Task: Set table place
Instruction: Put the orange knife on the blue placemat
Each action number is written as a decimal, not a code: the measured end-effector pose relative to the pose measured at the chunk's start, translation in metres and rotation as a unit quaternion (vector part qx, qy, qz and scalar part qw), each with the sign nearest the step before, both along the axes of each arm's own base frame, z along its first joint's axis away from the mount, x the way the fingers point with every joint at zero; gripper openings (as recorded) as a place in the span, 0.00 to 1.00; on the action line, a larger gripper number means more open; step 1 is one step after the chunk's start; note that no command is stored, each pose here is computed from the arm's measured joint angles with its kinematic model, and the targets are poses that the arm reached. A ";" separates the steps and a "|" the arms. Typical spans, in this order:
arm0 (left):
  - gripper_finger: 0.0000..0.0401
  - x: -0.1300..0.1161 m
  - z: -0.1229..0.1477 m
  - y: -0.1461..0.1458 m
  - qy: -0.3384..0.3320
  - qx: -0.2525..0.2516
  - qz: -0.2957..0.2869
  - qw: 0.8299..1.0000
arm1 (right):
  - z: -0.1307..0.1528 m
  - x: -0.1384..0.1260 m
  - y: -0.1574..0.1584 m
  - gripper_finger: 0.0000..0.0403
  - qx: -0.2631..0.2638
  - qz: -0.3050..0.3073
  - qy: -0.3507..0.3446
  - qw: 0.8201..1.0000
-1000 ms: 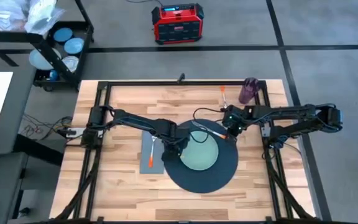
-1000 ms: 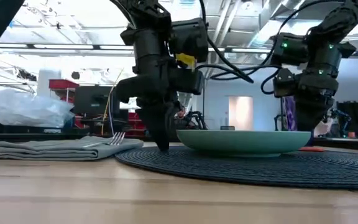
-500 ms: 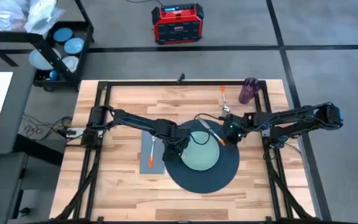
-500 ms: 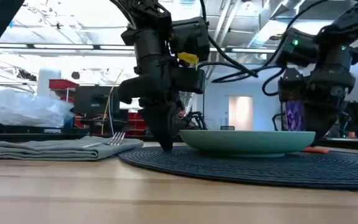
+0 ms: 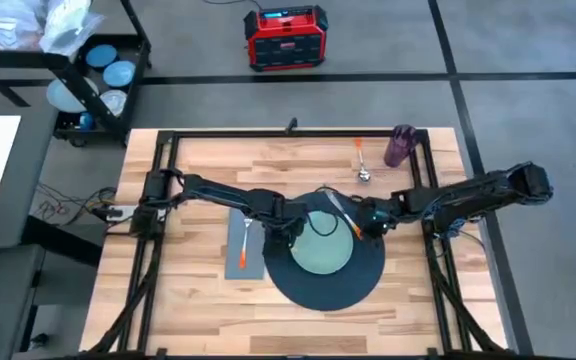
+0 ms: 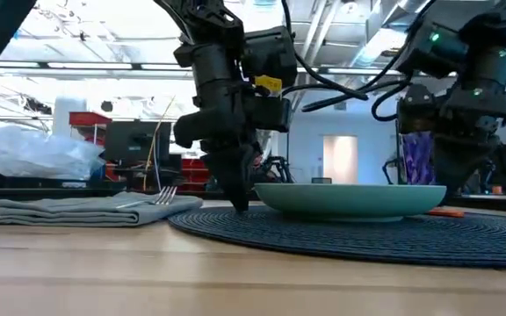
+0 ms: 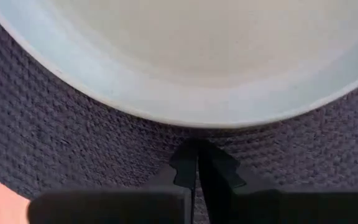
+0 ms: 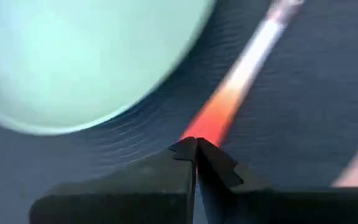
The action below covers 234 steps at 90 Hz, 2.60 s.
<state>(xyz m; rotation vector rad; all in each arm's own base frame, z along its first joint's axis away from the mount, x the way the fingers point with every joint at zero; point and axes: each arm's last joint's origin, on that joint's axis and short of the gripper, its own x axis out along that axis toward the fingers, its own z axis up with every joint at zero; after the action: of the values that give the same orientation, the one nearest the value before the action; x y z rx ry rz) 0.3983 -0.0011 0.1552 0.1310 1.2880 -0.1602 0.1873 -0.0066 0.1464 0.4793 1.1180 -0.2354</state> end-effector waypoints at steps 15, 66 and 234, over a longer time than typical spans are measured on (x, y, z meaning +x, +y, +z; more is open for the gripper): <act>0.00 0.000 0.000 0.000 -0.001 0.000 0.001 1.000 | 0.000 0.000 -0.009 0.00 -0.008 -0.003 -0.002 1.000; 0.00 0.000 0.000 0.000 -0.001 -0.003 0.009 1.000 | -0.004 0.010 -0.005 0.00 -0.003 -0.003 -0.035 0.999; 0.00 0.005 0.002 0.002 -0.027 -0.002 0.010 1.000 | -0.001 0.026 0.021 0.00 0.022 0.042 -0.044 0.998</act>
<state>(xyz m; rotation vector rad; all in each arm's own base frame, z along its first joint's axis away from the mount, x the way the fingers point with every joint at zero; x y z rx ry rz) 0.4035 0.0012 0.1567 0.1178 1.2344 -0.1422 0.2131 0.0145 0.1451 0.4769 1.0565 -0.1162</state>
